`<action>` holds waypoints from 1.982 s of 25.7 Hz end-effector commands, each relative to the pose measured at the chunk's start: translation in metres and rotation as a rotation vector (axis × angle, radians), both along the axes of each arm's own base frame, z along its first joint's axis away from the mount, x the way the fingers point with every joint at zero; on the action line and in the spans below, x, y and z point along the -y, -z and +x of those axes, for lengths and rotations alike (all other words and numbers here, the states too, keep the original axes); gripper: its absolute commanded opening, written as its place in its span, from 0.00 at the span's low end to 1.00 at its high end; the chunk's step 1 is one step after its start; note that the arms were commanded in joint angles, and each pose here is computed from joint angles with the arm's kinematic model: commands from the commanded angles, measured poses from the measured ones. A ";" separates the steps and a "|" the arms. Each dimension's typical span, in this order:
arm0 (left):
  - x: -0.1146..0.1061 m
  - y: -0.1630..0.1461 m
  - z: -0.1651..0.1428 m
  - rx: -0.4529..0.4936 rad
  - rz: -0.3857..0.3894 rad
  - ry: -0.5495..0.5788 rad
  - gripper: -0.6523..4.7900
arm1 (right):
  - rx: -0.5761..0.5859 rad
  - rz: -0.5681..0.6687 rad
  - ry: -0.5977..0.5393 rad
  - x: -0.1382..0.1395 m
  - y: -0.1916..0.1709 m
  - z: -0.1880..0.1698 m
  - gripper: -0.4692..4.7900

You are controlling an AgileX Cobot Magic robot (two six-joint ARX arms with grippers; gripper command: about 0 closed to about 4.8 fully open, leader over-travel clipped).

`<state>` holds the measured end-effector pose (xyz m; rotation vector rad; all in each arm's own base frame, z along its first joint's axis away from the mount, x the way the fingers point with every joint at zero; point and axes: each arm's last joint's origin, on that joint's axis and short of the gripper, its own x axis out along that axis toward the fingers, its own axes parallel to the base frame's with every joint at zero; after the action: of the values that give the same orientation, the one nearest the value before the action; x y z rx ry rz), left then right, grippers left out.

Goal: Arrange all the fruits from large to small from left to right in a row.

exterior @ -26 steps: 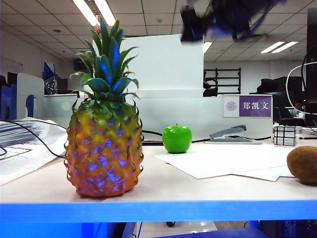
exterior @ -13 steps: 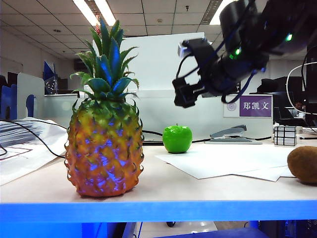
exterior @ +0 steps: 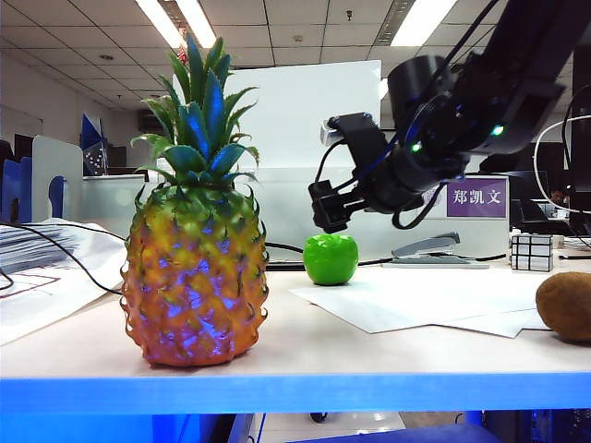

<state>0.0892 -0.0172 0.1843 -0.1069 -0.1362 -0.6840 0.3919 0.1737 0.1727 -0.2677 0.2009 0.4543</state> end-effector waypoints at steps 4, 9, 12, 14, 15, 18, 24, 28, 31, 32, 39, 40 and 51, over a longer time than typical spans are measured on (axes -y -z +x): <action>-0.002 -0.001 0.001 0.043 0.039 -0.090 0.17 | -0.008 0.016 0.006 -0.003 0.008 0.016 1.00; -0.002 -0.001 0.001 0.053 0.049 -0.095 0.17 | -0.013 0.014 0.007 -0.007 0.015 0.027 1.00; -0.003 -0.001 0.001 0.052 0.045 -0.116 0.17 | -0.030 0.023 0.005 -0.009 0.022 0.033 1.00; -0.003 -0.001 0.001 0.063 0.060 -0.119 0.17 | -0.041 0.027 0.008 -0.011 0.025 0.037 1.00; -0.003 -0.001 0.001 0.064 0.061 -0.120 0.17 | -0.046 0.025 0.007 -0.012 0.026 0.039 1.00; -0.003 -0.001 0.001 0.066 0.065 -0.120 0.17 | -0.043 0.027 0.008 -0.014 0.027 0.043 1.00; -0.003 -0.001 0.001 0.068 0.065 -0.120 0.17 | -0.050 0.030 0.012 -0.014 0.032 0.045 1.00; -0.003 -0.002 0.001 0.079 0.064 -0.121 0.17 | -0.090 0.030 0.014 -0.015 0.042 0.045 1.00; -0.003 -0.002 0.001 0.081 0.064 -0.121 0.17 | -0.096 0.028 0.015 -0.015 0.043 0.045 1.00; -0.003 -0.002 0.001 0.081 0.064 -0.121 0.17 | -0.096 0.028 0.015 -0.015 0.043 0.045 1.00; -0.003 0.000 0.002 0.061 0.076 -0.143 0.17 | -0.105 0.064 0.026 -0.014 0.031 0.043 0.09; -0.003 0.001 0.002 0.054 0.081 -0.143 0.17 | -0.089 0.073 0.024 -0.013 0.018 0.040 0.09; -0.003 0.000 0.002 0.068 0.079 -0.142 0.17 | 0.090 0.214 -0.049 0.026 -0.101 -0.090 0.09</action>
<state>0.0916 -0.0143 0.1824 -0.0060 -0.1607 -0.5536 0.3145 0.1477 0.2630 -0.1123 0.1044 0.4885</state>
